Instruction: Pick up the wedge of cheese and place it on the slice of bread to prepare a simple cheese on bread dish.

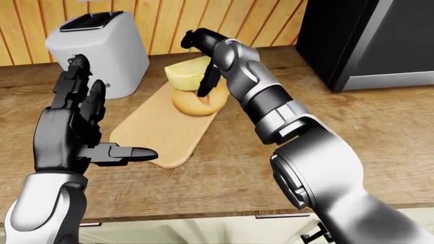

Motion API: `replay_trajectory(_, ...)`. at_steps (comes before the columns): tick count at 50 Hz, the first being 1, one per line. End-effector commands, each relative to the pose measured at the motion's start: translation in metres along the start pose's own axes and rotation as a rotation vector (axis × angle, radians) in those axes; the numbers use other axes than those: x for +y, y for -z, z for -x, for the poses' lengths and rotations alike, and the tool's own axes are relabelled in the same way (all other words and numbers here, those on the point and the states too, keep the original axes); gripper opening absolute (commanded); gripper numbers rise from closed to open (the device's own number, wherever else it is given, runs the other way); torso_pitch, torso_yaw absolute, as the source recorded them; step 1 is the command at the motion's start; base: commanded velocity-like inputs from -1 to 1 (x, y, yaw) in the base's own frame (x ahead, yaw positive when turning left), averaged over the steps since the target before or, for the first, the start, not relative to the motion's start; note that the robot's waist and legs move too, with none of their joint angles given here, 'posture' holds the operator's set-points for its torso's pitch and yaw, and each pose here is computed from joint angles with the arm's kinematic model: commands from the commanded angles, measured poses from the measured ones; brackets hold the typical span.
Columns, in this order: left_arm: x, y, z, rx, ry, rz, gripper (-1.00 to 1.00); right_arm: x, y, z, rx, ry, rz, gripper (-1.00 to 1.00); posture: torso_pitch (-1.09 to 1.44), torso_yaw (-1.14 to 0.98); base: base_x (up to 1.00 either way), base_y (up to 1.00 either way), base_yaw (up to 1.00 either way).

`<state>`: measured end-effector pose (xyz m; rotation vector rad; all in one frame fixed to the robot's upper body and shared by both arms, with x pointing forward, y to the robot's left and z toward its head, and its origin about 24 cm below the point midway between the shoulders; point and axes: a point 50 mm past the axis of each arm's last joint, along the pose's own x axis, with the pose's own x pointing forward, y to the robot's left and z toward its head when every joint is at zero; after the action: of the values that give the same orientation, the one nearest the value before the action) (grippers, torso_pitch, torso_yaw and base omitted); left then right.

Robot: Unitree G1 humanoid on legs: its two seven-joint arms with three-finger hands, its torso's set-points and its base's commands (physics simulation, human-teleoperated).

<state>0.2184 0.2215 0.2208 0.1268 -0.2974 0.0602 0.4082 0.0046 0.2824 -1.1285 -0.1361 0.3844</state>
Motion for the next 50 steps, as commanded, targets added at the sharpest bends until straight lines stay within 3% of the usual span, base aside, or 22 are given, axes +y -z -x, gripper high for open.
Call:
replay_trajectory(1,0.001,-0.012,0.001,-0.071,-0.006,-0.022,1.0,-0.022,-0.016,0.006,-0.057,0.079,0.022,0.68,0.0,0.0,0.0,0.0,0.0)
replay_trajectory(10,0.001,-0.014,0.0,-0.074,-0.007,-0.023,1.0,-0.032,-0.013,0.008,-0.053,0.096,0.03,0.77,0.0,0.0,0.0,0.0,0.0)
replay_trajectory(26,-0.005,-0.017,-0.001,-0.078,0.006,-0.028,1.0,-0.071,-0.002,0.024,-0.066,0.165,0.011,0.85,0.0,0.0,0.0,0.0,0.0)
replay_trajectory(37,-0.012,-0.027,-0.003,-0.088,0.02,-0.039,1.0,-0.091,0.021,0.068,-0.081,0.248,-0.076,0.98,0.0,0.0,0.0,0.0,0.0)
replay_trajectory(50,-0.019,-0.035,-0.008,-0.099,0.036,-0.047,1.0,-0.096,0.043,0.127,-0.057,0.308,-0.117,1.0,0.0,0.0,0.0,0.0,0.0)
